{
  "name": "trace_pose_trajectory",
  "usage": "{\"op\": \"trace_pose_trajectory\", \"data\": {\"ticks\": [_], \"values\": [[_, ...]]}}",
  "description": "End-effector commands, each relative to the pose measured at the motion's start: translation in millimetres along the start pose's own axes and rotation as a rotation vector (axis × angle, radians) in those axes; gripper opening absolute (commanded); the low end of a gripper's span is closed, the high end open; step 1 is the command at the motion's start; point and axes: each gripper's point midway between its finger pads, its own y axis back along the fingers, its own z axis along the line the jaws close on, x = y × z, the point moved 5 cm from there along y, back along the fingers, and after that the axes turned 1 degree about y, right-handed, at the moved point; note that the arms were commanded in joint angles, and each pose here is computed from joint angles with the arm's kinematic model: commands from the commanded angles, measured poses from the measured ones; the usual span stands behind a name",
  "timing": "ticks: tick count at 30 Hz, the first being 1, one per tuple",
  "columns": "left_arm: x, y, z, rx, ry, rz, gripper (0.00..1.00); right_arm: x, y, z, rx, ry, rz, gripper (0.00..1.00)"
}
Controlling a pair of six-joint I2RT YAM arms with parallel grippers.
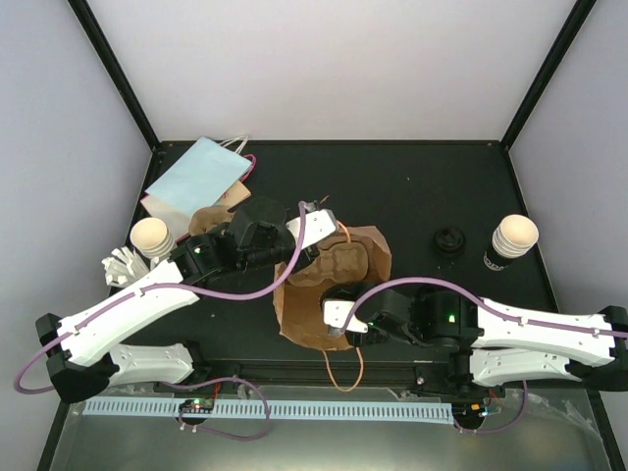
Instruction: Pack the takeout coffee
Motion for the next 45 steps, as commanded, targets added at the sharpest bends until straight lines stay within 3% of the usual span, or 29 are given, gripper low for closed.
{"op": "trace_pose_trajectory", "data": {"ticks": [1,7,24,45], "values": [[-34,11,14,-0.076,-0.048,-0.095,0.02,-1,-5,-6,0.072,0.037,0.001,0.51],[-43,8,20,-0.125,-0.125,-0.135,0.02,-1,-18,-22,0.252,0.057,0.026,0.5],[-4,7,-8,-0.031,-0.068,-0.094,0.01,14,-56,0,0.24,0.156,0.075,0.48],[-9,13,-24,0.009,-0.073,-0.091,0.02,22,-43,-15,0.381,0.141,0.108,0.47]]}}
